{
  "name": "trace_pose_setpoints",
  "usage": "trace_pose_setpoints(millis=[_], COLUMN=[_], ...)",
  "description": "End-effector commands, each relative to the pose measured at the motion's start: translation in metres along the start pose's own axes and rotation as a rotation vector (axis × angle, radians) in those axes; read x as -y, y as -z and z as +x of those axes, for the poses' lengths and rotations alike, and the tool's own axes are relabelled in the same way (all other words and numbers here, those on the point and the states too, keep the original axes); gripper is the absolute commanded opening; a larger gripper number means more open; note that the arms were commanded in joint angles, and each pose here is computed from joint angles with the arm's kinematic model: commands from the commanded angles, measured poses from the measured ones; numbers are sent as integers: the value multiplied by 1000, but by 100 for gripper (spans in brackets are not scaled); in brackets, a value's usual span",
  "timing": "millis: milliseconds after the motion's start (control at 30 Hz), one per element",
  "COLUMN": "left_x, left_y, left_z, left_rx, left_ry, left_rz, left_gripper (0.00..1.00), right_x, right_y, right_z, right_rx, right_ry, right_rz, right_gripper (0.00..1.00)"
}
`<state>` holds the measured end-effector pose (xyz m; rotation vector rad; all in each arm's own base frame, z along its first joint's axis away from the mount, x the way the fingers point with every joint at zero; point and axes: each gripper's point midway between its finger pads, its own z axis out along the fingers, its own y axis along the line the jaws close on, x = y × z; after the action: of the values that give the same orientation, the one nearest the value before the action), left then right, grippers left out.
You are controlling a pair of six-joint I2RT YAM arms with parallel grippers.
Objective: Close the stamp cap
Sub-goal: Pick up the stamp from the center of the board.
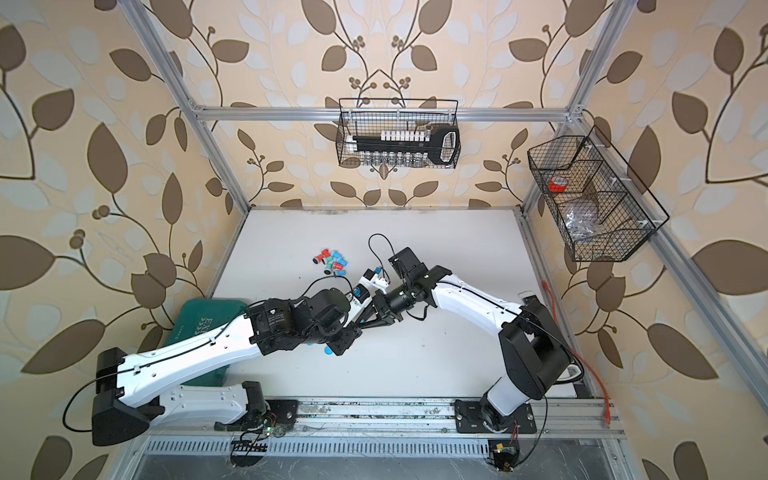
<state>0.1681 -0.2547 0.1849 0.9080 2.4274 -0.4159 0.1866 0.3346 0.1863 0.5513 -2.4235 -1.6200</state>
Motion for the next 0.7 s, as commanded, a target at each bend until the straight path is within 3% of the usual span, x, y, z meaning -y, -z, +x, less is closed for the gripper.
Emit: trace_pose_setpoints(millis=[0,167,400,500,567,667], left_x=[-3,-1,-1,-1,-4,-9], left_y=[2,1,1,3,4,6], left_z=[-1,-1,1,1,1,0], left_rx=[19,16,8,6,6,9], left_ry=[-10,-18,-25,-29,-23,-12], left_rz=[-13,-3,-2,-6,-18,-47], left_gripper=[24,24,24,26,35,62], right_x=[-19,-19,-14,-13,-12,-10], right_y=[-4,-10,-12,-11,-10,-9], right_z=[13,18,22,23,22,19], right_rx=[-75,-109,-131,-139,-136,-122], right_ry=[28,39,39,42,44,47], right_rz=[-64,-52,-19,2,18,47], right_gripper=[18,18,2,0,0,0])
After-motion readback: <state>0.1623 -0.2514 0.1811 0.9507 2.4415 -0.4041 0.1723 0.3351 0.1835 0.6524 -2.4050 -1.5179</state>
